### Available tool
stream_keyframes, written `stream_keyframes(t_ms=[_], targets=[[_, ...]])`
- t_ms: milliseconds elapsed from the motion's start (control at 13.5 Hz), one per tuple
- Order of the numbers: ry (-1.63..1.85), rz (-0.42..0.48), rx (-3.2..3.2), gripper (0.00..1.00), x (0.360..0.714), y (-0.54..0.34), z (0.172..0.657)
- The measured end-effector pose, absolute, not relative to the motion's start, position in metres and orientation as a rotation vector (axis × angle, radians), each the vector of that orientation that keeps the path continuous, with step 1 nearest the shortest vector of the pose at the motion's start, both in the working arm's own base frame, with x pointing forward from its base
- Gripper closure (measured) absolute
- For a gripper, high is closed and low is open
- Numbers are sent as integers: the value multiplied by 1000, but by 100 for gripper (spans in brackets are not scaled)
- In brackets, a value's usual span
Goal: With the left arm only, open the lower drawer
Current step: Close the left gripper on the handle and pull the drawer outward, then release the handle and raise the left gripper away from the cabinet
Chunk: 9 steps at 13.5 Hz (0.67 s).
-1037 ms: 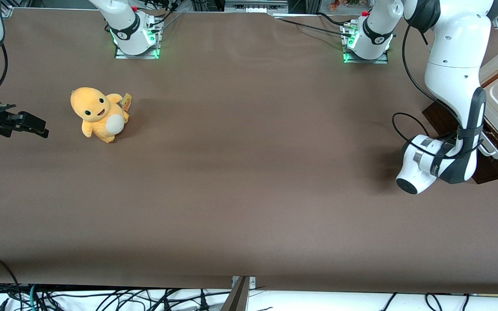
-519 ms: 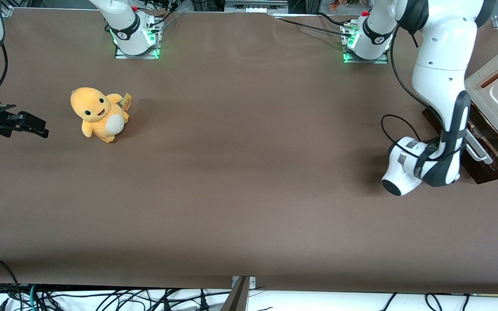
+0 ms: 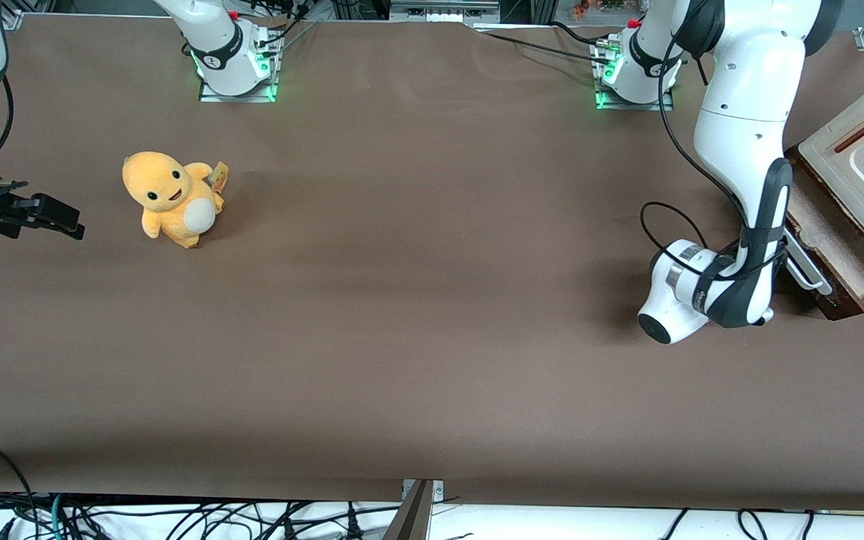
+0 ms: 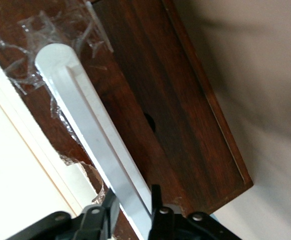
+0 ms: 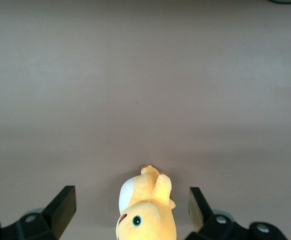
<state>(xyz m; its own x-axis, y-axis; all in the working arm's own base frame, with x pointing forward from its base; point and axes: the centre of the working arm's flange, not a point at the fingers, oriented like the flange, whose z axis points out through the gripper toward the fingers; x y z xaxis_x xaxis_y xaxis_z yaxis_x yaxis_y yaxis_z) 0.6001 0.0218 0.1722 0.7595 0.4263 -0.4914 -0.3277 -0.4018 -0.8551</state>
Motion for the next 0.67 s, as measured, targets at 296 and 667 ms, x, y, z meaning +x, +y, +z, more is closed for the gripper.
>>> stream_keyframes(t_ms=[296, 667], targets=[[-95, 835, -1948, 22, 620, 3, 202], [-272, 873, -2374, 0, 648, -25, 289]])
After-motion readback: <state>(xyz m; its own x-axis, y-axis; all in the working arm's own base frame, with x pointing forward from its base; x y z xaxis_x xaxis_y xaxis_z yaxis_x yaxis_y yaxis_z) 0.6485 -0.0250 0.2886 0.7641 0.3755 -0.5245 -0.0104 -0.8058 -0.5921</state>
